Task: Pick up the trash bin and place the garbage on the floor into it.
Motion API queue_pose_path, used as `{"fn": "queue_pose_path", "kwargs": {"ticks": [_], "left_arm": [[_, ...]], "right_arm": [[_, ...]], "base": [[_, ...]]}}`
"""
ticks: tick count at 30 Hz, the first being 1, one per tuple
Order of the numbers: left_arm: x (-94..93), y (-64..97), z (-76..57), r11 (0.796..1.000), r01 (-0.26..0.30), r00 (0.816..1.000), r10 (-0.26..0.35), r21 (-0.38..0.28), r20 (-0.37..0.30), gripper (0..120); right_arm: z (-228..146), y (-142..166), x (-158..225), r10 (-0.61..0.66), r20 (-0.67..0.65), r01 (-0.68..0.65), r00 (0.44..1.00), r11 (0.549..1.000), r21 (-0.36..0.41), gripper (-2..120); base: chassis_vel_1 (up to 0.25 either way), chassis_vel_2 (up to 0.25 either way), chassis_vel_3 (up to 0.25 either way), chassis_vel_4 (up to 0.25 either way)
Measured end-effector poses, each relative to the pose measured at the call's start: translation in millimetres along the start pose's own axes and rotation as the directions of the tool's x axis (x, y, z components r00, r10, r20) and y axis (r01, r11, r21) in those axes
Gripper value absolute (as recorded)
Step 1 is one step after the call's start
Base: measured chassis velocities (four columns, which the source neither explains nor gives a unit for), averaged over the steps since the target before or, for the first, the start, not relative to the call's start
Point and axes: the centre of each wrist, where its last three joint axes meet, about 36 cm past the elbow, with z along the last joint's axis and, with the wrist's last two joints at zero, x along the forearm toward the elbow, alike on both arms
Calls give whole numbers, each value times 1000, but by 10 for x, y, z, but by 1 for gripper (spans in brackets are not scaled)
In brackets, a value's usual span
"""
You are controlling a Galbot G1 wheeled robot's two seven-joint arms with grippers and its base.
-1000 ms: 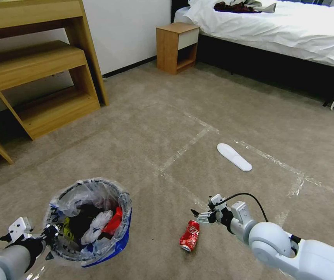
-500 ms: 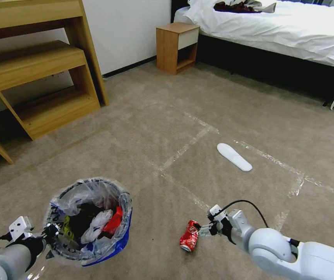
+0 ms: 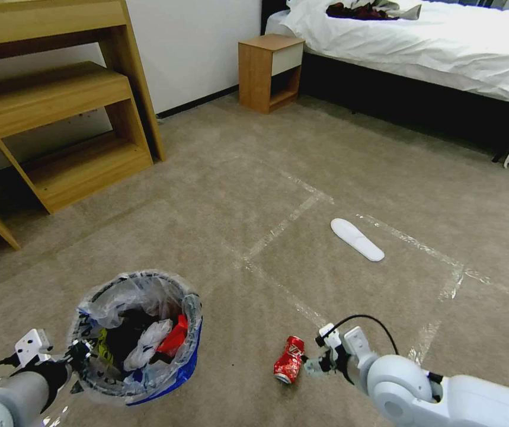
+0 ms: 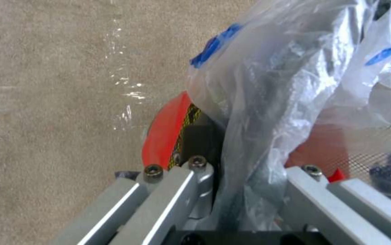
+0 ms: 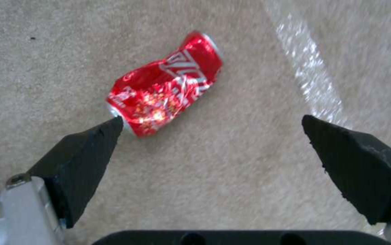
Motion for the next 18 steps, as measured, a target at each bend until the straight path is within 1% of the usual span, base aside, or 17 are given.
{"fn": "queue_pose_path", "kwargs": {"ticks": [2, 3, 9, 12, 14, 18], "left_arm": [[-2, -1, 5, 1000, 0, 1000, 0, 0, 0, 0], [-2, 0, 6, 1000, 1, 1000, -1, 0, 0, 0], [0, 6, 7, 1000, 5, 1000, -5, -1, -1, 0], [0, 5, 4, 1000, 4, 1000, -4, -2, 0, 0], [1, 5, 3, 1000, 4, 1000, -4, -2, 1, 0], [0, 6, 5, 1000, 5, 1000, -5, -3, 0, 0]], "right_arm": [[-34, 160, -50, 23, -45, -25, 999, 999, -47, 100], [-52, 204, -61, 23, -58, -27, 998, 998, -57, 100], [-139, 272, -169, 33, -62, -38, 998, 996, -80, 100], [-212, 338, -199, 33, -72, -41, 997, 994, -106, 100], [-219, 379, -223, 34, -79, -44, 996, 992, -121, 100], [-148, 402, -308, 50, -98, -62, 994, 990, -124, 100]], "base": [[0, 0, 0, 0], [0, 0, 0, 0], [0, 0, 0, 0], [0, 0, 0, 0], [0, 0, 0, 0], [0, 0, 0, 0]]}}
